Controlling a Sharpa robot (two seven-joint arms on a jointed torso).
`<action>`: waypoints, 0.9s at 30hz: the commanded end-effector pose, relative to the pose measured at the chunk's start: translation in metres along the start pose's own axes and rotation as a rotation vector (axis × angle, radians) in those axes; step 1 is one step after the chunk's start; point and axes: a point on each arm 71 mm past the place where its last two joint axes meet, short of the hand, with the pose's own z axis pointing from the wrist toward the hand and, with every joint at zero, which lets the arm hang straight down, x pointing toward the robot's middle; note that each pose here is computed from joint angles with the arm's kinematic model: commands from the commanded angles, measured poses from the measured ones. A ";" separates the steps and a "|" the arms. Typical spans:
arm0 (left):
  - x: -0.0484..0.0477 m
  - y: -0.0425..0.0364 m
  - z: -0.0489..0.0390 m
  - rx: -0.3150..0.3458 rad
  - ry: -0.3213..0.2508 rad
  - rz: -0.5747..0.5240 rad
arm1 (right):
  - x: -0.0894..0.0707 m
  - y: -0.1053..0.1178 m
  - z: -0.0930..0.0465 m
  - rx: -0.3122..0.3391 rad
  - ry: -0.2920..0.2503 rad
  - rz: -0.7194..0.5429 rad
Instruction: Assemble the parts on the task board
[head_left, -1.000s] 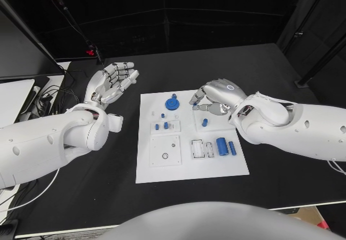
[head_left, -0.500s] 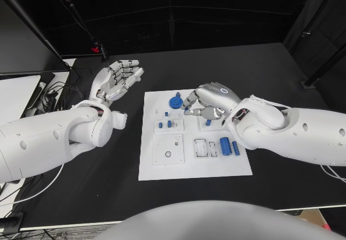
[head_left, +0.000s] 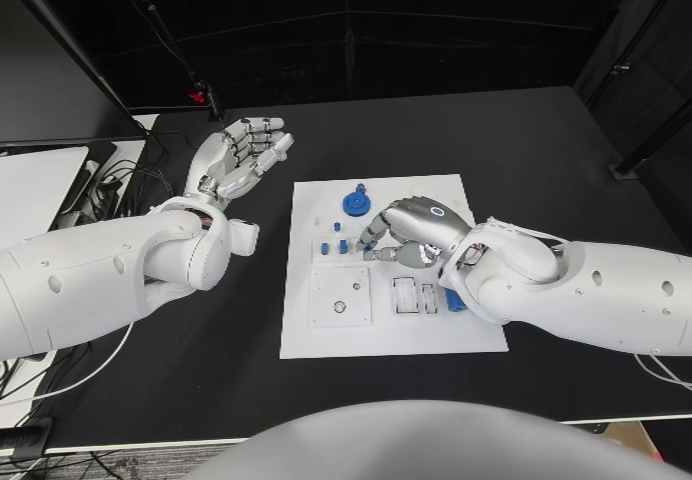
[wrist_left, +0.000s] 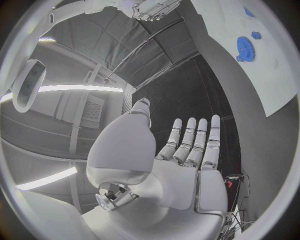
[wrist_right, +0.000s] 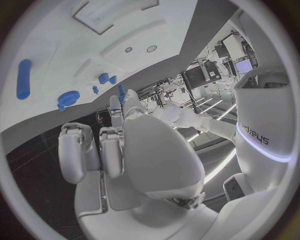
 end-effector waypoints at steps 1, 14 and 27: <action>-0.0003 -0.0107 -0.0004 0.143 0.004 -0.006 | 0.007 0.004 0.001 -0.028 0.031 0.000; -0.0008 -0.0100 -0.0006 0.141 0.004 -0.005 | 0.022 0.011 0.006 -0.068 0.066 -0.029; -0.0002 -0.0100 -0.0007 0.141 0.005 -0.007 | 0.031 0.014 0.010 -0.088 0.105 -0.060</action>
